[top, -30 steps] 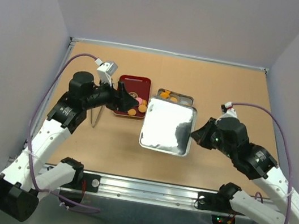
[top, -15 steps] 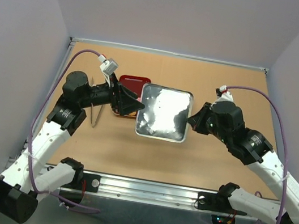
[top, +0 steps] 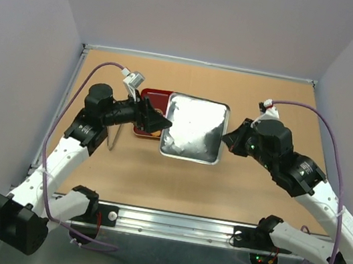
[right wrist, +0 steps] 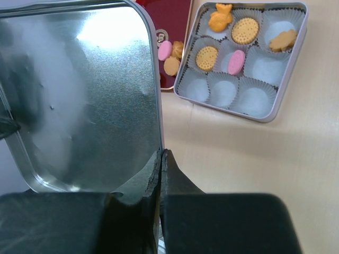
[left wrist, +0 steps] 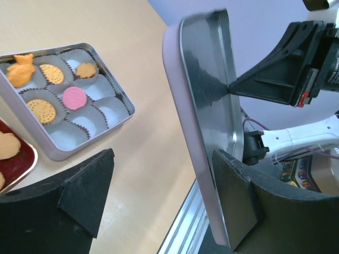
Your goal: Pack the cookies
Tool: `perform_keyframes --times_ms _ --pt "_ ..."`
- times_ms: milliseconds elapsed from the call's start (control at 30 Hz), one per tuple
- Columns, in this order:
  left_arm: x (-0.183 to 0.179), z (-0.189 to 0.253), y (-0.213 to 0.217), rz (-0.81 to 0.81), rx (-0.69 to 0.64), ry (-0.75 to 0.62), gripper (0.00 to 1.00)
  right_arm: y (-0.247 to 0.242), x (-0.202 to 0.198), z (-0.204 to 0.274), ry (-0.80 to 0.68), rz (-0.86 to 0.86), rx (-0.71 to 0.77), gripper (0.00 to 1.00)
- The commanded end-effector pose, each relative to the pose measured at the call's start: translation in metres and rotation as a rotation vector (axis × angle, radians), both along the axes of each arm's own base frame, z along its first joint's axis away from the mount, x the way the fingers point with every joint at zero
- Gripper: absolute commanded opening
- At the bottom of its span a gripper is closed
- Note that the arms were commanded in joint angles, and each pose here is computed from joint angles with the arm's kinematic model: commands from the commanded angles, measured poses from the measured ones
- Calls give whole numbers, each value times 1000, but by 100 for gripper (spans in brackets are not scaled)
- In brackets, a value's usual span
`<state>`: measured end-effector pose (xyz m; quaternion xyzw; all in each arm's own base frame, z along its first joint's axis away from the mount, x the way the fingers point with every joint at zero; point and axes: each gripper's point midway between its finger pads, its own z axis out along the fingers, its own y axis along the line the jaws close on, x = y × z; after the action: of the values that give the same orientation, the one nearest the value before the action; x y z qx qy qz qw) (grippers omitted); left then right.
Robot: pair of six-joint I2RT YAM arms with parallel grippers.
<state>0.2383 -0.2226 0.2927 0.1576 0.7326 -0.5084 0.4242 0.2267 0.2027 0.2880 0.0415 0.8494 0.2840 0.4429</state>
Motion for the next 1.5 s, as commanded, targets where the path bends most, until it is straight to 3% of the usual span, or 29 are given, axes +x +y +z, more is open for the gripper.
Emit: perform_keyframes --times_ms 0,133,233,267,300,467,533,567,600,633,733,800,900,1067,1267,1467 --pt "-15 11 -10 -108 -90 -42 85 17 19 44 -136 2 112 0" --pt "-25 32 -12 -152 -145 -122 76 36 32 44 -142 32 124 1" --pt "-26 42 -11 -150 -147 -162 59 42 33 40 -134 45 135 0" --pt "-26 45 -11 -146 -147 -177 52 43 33 38 -129 45 139 0" --pt "-25 50 -10 -137 -145 -194 39 44 34 37 -126 48 141 0" --pt "-4 46 -5 -39 -66 -219 0 45 35 43 -135 44 157 2" --pt "0 42 -3 -19 -40 -215 0 45 35 45 -142 42 158 20" --pt "4 44 -2 -4 -27 -235 0 44 36 47 -148 41 157 36" --pt "6 46 -2 6 -17 -244 0 44 36 47 -150 40 156 55" --pt "8 43 0 22 1 -235 0 43 36 50 -156 38 158 80" --pt "21 46 9 117 62 -273 0 42 32 55 -163 46 170 100" --pt "39 53 25 265 120 -317 0 38 24 65 -172 51 210 100" --pt "45 59 28 338 189 -397 0 37 16 78 -172 62 266 100" --pt "65 61 55 597 351 -481 0 43 2 127 -150 83 449 100" --pt "49 86 56 697 398 -652 0 71 0 186 -81 154 622 100" --pt "21 89 30 681 530 -779 0 112 12 194 42 242 680 100"
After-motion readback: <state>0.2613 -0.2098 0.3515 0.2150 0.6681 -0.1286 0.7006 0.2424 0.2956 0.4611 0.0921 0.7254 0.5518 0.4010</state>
